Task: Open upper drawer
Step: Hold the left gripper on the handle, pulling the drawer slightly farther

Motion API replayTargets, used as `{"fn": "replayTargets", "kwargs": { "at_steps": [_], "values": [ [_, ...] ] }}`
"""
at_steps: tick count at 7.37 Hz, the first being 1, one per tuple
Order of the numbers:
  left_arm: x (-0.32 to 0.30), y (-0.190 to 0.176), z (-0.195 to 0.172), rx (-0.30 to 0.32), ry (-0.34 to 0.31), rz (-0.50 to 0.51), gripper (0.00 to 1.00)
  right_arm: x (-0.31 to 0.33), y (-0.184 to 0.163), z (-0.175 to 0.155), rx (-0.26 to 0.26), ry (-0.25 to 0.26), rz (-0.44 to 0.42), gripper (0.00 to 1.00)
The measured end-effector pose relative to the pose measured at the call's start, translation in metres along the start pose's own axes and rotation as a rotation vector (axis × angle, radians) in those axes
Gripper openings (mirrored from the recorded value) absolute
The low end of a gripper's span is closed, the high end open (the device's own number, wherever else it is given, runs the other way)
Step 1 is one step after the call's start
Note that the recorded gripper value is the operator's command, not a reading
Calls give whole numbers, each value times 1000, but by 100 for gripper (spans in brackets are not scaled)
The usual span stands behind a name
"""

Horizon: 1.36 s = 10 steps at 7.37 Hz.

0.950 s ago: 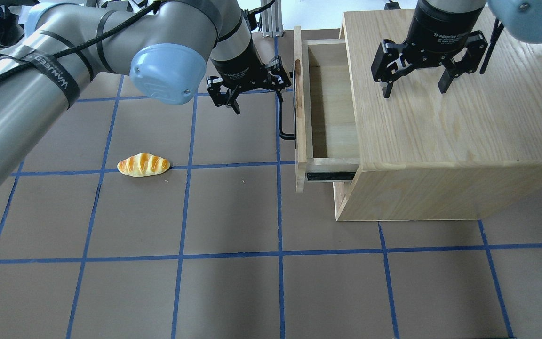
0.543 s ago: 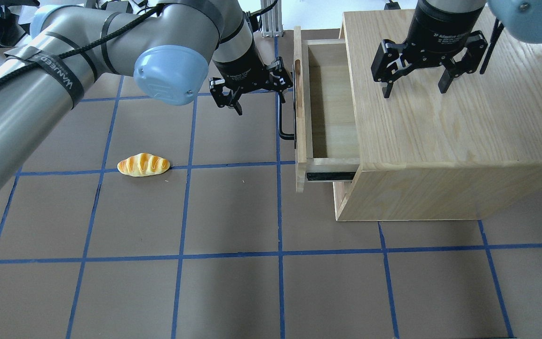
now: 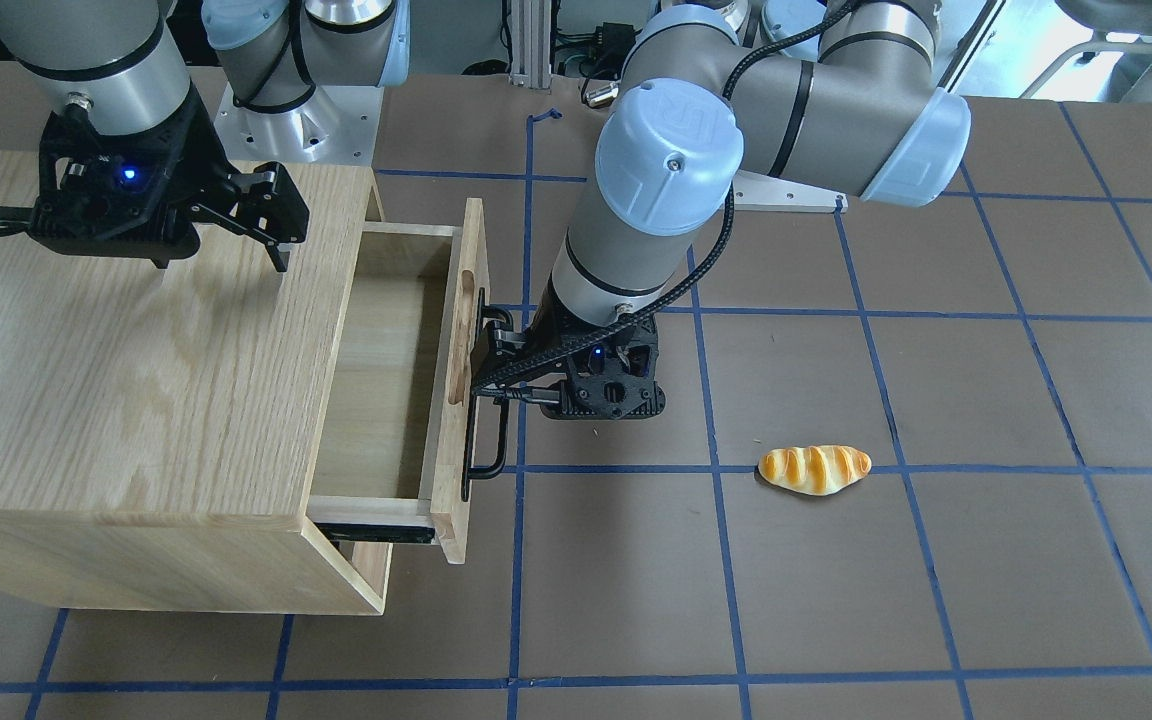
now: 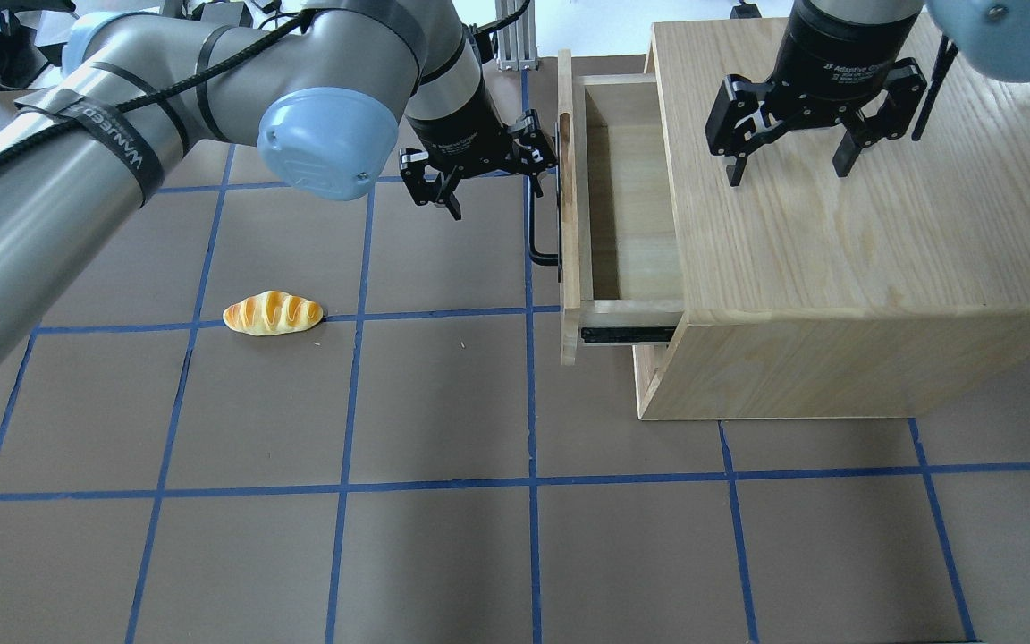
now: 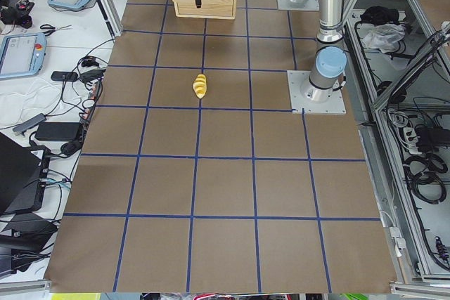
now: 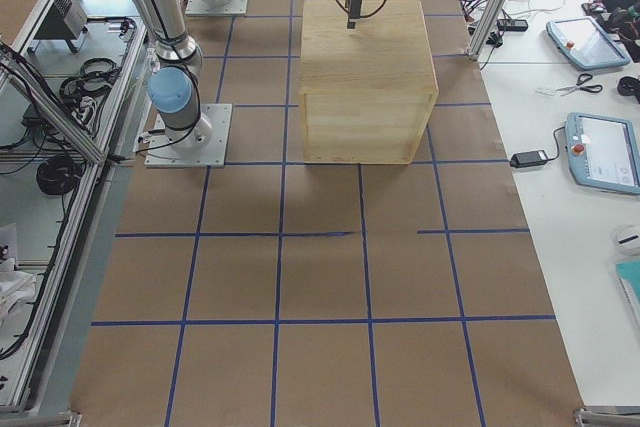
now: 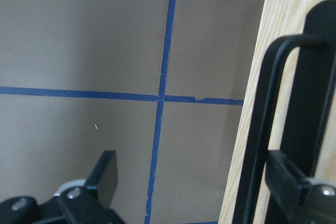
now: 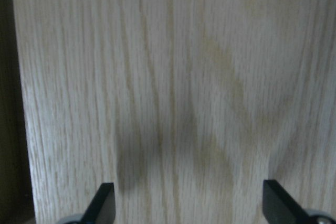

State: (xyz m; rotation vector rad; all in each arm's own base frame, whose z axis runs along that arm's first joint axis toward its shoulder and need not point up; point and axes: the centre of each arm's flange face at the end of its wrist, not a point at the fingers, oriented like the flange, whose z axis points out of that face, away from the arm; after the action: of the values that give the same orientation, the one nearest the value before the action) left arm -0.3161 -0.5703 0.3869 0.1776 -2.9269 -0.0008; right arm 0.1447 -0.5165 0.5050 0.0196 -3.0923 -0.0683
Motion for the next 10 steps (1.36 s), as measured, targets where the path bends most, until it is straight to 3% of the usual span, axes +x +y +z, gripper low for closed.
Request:
{"fn": "replayTargets", "kwargs": {
  "at_steps": [10],
  "values": [
    [-11,-4,-8,24,-51,-5,100,0,0,0,-1,0,-1,100]
  ]
}}
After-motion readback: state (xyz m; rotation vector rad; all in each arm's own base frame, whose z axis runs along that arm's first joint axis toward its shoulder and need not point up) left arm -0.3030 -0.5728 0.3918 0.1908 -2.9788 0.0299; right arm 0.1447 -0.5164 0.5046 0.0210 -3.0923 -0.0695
